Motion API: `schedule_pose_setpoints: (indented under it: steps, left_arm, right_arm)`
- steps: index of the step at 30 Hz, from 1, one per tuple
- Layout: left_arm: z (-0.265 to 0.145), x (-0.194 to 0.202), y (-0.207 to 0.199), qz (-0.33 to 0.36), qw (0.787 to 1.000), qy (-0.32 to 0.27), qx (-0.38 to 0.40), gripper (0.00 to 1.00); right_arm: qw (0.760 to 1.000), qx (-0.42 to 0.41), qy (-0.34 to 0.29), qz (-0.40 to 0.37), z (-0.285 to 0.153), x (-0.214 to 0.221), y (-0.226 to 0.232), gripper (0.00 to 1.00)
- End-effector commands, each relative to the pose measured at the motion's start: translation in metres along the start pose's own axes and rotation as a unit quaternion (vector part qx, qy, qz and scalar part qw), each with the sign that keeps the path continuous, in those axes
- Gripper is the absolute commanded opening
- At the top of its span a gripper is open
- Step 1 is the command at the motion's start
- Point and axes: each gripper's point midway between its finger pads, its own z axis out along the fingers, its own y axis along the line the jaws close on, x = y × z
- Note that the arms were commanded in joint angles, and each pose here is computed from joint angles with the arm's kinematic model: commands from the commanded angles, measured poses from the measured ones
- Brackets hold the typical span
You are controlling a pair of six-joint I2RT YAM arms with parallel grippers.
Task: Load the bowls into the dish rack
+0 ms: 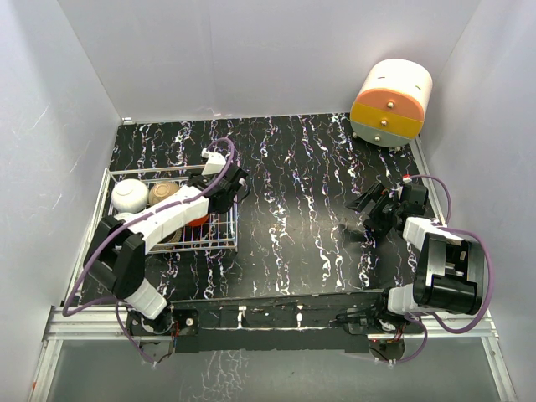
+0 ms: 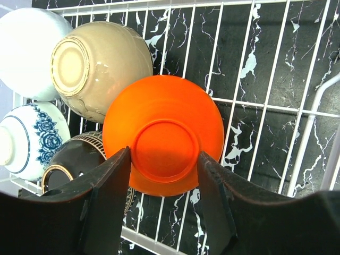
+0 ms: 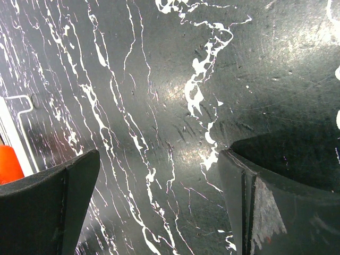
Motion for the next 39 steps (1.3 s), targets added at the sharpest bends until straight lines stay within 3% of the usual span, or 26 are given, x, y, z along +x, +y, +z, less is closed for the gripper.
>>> schedule_pose_setpoints:
  steps: [1, 13, 14, 16, 20, 29, 31, 36, 39]
  left_arm:
    - [-0.016, -0.015, 0.027, -0.006, 1.0, -0.014, -0.019, 0.07]
    - [-0.035, -0.037, 0.031, -0.054, 0.997, -0.046, 0.019, 0.05]
    - [-0.035, -0.038, 0.031, -0.056, 0.997, -0.047, 0.021, 0.08]
    - [-0.034, -0.035, 0.03, -0.055, 0.997, -0.042, 0.019, 0.25]
    - [-0.037, -0.034, 0.036, -0.057, 0.997, -0.042, 0.017, 0.42]
    - [-0.054, -0.039, 0.053, -0.092, 0.994, -0.048, 0.04, 0.75]
    - [-0.062, -0.045, 0.06, -0.11, 0.991, -0.056, 0.053, 0.86]
    - [-0.098, -0.073, 0.099, -0.16, 0.979, -0.102, 0.077, 0.97]
    - [-0.125, -0.089, 0.124, -0.187, 0.969, -0.133, 0.094, 0.97]
  right_arm:
    - [1.0, 0.025, 0.018, 0.007, 0.001, 0.014, -0.015, 0.98]
    - [1.0, 0.025, 0.018, 0.006, 0.001, 0.014, -0.015, 0.98]
    - [1.0, 0.025, 0.018, 0.006, 0.001, 0.014, -0.015, 0.98]
    - [0.999, 0.025, 0.018, 0.007, 0.001, 0.015, -0.015, 0.98]
    - [1.0, 0.023, 0.017, 0.004, -0.001, 0.014, -0.013, 0.98]
    - [0.999, -0.019, 0.004, -0.031, -0.013, 0.009, 0.016, 0.98]
    - [0.998, -0.036, -0.001, -0.053, -0.017, 0.005, 0.036, 0.98]
    - [0.988, -0.093, -0.001, -0.127, -0.029, 0.004, 0.113, 0.98]
    - [0.974, -0.147, 0.003, -0.173, -0.038, 0.017, 0.177, 0.98]
